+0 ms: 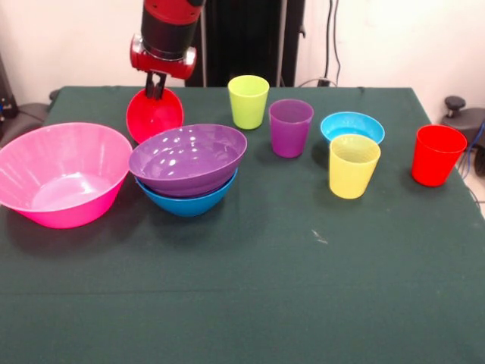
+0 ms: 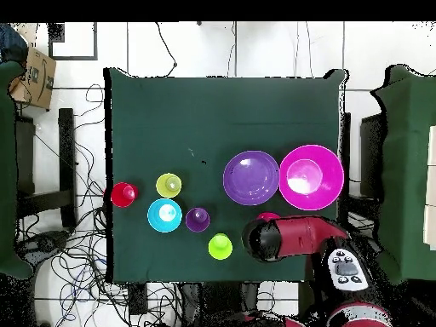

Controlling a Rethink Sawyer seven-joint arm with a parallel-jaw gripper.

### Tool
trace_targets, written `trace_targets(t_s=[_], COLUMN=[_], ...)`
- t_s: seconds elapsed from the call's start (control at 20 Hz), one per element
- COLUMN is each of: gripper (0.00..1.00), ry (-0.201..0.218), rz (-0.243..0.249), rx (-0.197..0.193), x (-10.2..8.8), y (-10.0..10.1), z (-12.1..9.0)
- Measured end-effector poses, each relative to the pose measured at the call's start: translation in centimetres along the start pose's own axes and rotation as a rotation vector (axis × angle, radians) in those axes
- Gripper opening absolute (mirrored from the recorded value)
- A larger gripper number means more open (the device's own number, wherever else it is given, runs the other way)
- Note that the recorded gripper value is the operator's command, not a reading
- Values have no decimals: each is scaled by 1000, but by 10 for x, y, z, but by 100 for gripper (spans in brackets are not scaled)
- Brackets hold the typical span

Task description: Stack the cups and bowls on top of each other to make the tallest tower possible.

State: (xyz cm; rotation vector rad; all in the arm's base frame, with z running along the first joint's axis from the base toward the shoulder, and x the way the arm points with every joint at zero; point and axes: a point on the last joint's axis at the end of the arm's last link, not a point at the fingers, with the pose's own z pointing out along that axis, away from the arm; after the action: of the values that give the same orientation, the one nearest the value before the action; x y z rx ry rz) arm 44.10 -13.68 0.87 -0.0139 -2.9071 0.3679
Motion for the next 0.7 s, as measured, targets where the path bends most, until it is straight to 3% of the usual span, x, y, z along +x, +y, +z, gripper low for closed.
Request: trace_targets(t_s=[0.5, 0.55, 0.7], gripper=[0, 100, 100], ry=[-12, -13, -15], rz=[5, 3, 3], rx=[-27, -28, -28], x=[-6, -7, -7], y=[2, 3, 3], z=[1, 1, 1])
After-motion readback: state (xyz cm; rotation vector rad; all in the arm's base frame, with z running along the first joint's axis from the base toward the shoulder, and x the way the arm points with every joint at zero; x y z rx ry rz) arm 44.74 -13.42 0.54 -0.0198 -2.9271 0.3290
